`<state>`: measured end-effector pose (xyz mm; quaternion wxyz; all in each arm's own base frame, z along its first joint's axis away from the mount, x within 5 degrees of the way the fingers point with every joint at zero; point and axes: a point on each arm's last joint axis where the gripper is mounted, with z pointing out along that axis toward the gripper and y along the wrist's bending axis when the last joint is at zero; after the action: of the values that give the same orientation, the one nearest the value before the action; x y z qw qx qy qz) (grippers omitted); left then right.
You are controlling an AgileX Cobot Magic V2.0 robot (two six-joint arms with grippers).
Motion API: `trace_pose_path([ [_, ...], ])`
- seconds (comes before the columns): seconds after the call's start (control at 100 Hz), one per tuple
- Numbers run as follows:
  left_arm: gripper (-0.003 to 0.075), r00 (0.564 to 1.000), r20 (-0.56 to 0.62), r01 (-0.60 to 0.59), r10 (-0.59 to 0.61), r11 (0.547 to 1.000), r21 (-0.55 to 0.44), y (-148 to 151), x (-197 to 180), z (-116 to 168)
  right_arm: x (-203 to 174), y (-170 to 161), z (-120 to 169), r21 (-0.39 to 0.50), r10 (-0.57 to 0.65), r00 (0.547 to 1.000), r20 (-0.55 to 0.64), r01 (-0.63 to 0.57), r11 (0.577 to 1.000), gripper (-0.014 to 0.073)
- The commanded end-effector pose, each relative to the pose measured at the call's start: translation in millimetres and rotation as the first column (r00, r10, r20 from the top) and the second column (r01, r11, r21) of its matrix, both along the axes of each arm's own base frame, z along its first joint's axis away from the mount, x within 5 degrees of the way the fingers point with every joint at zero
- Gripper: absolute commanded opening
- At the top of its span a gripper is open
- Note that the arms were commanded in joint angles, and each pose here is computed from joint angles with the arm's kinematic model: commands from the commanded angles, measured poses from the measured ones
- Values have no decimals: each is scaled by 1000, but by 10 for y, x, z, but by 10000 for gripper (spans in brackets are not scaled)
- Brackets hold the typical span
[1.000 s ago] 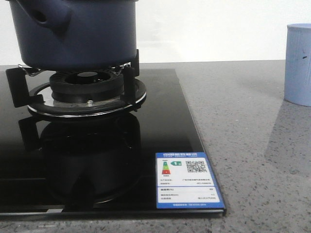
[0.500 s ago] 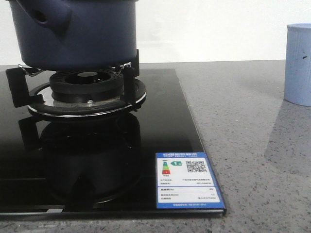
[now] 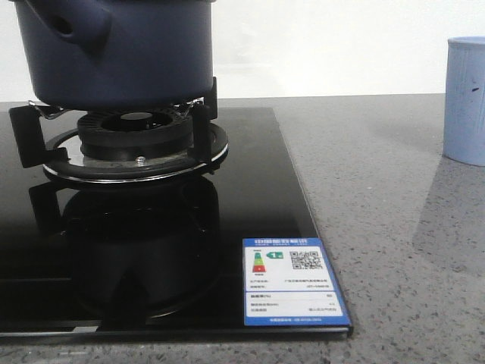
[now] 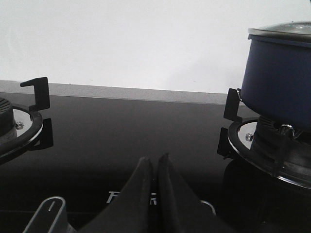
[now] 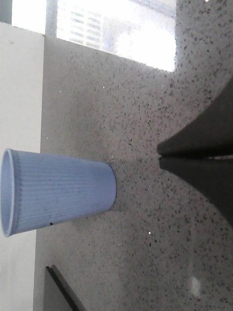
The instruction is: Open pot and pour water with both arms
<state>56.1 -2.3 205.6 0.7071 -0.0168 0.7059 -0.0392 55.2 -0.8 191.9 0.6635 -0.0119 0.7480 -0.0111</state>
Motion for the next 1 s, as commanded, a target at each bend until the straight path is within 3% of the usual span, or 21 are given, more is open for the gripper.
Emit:
trace_pose_path([
  [0.0,-16,996,88,-12,14,1000,-21,12,-18,39,-1,3,30,-16,3,996,91,-2,1000,-62],
  [0.19,-16,996,88,-12,14,1000,-21,12,-18,39,-1,10,29,42,3,996,90,-7,999,-62],
  [0.39,-16,995,99,-11,16,999,-46,14,-19,49,0,27,59,232,-1,993,120,-27,972,-62],
  [0.56,-16,996,92,10,14,966,-257,14,-19,49,-2,25,111,395,-23,985,170,-46,918,-62],
  [0.68,-16,993,117,23,32,895,-446,33,-22,77,-3,24,126,474,-34,984,176,-55,879,-62],
  [0.78,-16,990,135,37,52,808,-588,54,-28,113,-5,16,145,545,-52,980,192,-63,836,-62],
  [0.85,-16,987,151,50,58,779,-625,59,-39,168,-10,16,179,559,-53,978,201,-70,826,-62],
  [0.99,-16,976,209,87,53,791,-606,55,-87,378,-48,18,375,553,-50,967,252,-102,827,-61],
])
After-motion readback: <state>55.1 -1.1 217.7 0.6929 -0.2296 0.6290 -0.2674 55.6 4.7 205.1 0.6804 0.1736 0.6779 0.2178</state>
